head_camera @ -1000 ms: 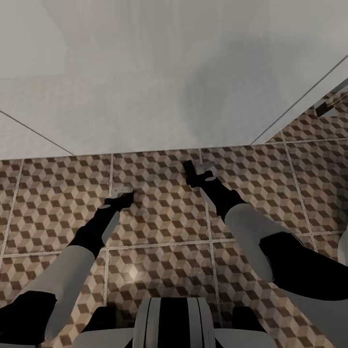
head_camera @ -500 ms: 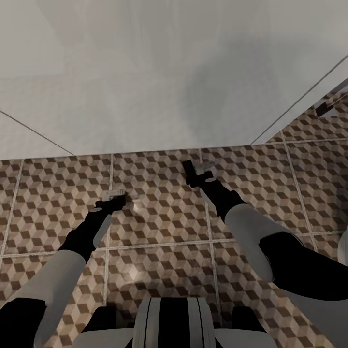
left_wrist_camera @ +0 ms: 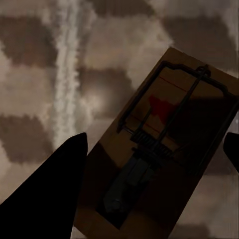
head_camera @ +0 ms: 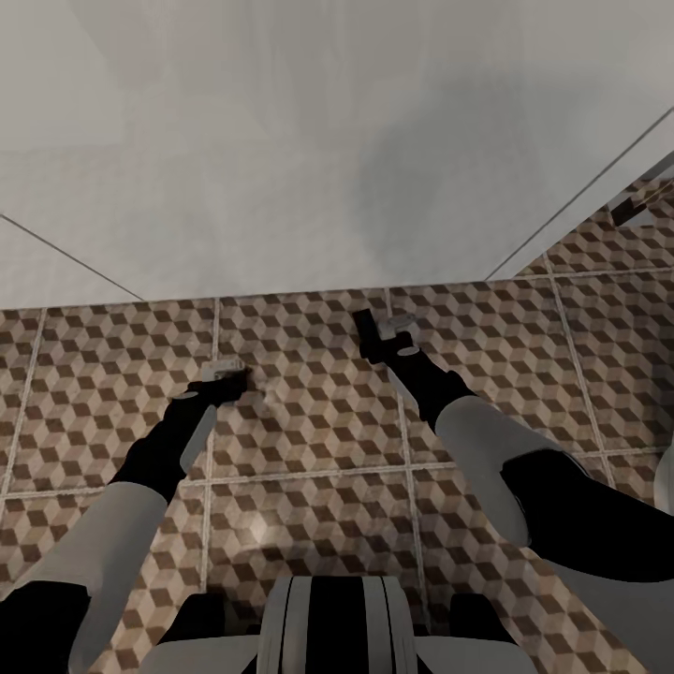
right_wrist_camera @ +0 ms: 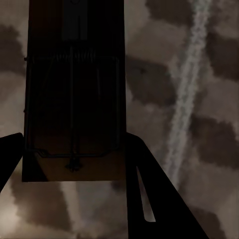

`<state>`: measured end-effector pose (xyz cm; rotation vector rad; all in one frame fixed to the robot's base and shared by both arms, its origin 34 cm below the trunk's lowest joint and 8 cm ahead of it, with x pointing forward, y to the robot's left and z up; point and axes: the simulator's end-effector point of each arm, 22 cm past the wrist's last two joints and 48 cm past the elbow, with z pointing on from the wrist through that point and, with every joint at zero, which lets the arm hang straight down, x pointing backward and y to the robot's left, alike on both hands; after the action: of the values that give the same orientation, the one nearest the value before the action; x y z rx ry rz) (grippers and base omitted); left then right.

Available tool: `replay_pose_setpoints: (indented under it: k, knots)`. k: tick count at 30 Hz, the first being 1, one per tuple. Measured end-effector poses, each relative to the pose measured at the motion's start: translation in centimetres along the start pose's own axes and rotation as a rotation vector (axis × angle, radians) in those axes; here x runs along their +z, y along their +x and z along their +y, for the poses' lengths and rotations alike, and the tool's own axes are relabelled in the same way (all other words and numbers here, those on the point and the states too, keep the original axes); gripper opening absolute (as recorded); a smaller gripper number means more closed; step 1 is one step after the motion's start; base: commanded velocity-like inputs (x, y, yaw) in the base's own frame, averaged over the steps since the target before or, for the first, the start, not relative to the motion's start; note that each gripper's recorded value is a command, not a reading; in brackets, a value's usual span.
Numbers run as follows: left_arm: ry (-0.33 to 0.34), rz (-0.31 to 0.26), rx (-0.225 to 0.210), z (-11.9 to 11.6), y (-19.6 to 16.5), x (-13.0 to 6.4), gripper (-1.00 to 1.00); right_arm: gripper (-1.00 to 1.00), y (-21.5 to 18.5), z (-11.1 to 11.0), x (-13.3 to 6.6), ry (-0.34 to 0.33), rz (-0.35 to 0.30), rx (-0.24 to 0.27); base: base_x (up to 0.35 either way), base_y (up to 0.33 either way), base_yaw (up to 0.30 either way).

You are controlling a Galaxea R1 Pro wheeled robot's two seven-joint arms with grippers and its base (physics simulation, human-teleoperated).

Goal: Take the four mousetraps from the cabinet in the bathroom and place them on the bathroom floor. Make sure all four end up on the same floor surface, and ensure that at least two of them are either under or directly next to the same bathroom sink.

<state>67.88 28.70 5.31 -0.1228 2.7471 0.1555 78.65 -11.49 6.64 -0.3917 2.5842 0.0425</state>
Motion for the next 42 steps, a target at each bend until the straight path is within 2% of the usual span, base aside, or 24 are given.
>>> replay_pose_setpoints:
  k: [7,16,22,26,29,32,33,35,38,42]
  knots:
    - [0.022,-0.013,-0.008,-1.2,-0.9,-0.4,-1.00,-1.00,0.1,0.0,0.0,0.000,0.001,0.000,0.000,0.000,0.000]
    - [0.046,0.020,-0.016,-2.9,0.6,-0.2,-1.00,-1.00,0.6,0.0,0.0,-0.001,0.011,-0.001,0.000,0.000,0.000]
    - [0.053,0.011,-0.022,-3.5,0.6,-0.2,-1.00,-1.00,0.6,0.0,0.0,-0.001,0.011,-0.002,0.000,0.000,0.000]
    - [0.058,-0.046,-0.035,-3.8,-0.7,-0.3,-1.00,-1.00,0.5,0.0,0.0,-0.001,0.009,-0.002,0.000,0.000,0.000]
    - [0.106,-0.080,-0.040,-4.9,-1.9,-0.7,-1.00,-1.00,0.5,0.1,0.0,-0.001,0.008,-0.001,0.000,0.000,0.000]
    - [0.252,-0.131,-0.053,-6.2,-4.2,-1.5,-1.00,-1.00,0.5,0.1,0.0,-0.002,0.007,-0.001,0.000,0.000,0.000]
    - [0.276,-0.143,-0.061,-6.2,-4.7,-1.7,-1.00,-1.00,0.5,0.1,0.0,-0.003,0.007,-0.001,0.000,0.000,0.000]
    - [0.334,-0.205,-0.102,-5.5,-7.3,-2.7,-1.00,-1.00,0.5,0.1,0.0,-0.003,0.007,-0.002,0.000,0.000,0.000]
    - [0.353,-0.293,-0.130,-4.5,-10.3,-3.9,-1.00,-1.00,0.5,0.1,0.0,-0.003,0.007,-0.004,0.000,0.000,0.000]
    - [0.352,-0.378,-0.136,-3.8,-12.1,-4.6,-1.00,-1.00,0.4,0.1,0.0,-0.002,0.006,-0.005,0.000,0.000,0.000]
